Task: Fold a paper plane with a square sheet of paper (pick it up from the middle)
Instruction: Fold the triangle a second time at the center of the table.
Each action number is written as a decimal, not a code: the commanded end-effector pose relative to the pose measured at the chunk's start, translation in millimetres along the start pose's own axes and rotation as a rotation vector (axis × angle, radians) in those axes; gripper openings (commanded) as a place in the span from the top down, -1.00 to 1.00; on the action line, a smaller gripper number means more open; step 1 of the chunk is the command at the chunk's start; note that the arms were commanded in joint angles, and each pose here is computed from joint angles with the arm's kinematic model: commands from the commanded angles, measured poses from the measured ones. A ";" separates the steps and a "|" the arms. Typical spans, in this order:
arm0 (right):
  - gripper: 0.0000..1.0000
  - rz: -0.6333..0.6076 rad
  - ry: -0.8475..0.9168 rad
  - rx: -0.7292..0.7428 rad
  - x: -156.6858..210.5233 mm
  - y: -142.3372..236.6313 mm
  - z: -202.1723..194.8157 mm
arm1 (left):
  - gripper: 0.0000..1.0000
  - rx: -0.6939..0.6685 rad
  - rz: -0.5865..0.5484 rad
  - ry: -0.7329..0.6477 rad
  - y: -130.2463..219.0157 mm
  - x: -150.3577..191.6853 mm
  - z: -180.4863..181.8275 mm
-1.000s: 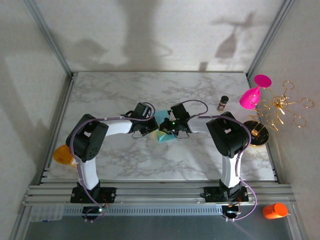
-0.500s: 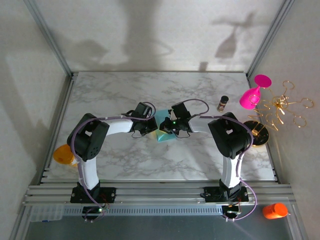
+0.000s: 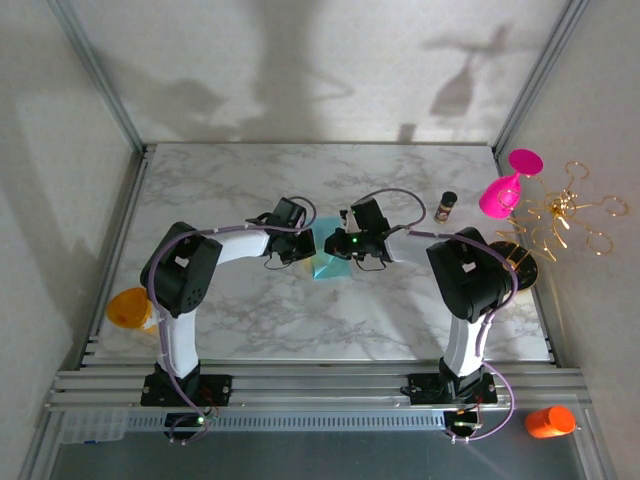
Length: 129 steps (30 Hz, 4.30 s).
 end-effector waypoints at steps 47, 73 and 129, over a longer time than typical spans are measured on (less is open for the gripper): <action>1.00 0.042 -0.238 0.297 29.5 -18.1 -81.7 | 0.87 0.074 0.026 0.133 3.8 39.5 -32.0; 1.00 0.047 -0.234 0.301 28.5 -19.6 -80.6 | 0.90 0.007 0.061 0.154 -0.7 55.7 -2.0; 1.00 -0.050 -0.036 0.024 -15.5 7.9 8.9 | 0.95 0.004 0.096 0.144 4.8 74.2 21.2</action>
Point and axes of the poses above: each hand's point on the last joint's axis, 136 mm out from that joint toward the fingers, its own y axis back along the fingers, its own z axis along the line the jaws close on, x = y × z, the point moved 6 cm from there along y, back along the fingers, and after that the axes turned 12 degrees about -y, right-handed, at the moved point
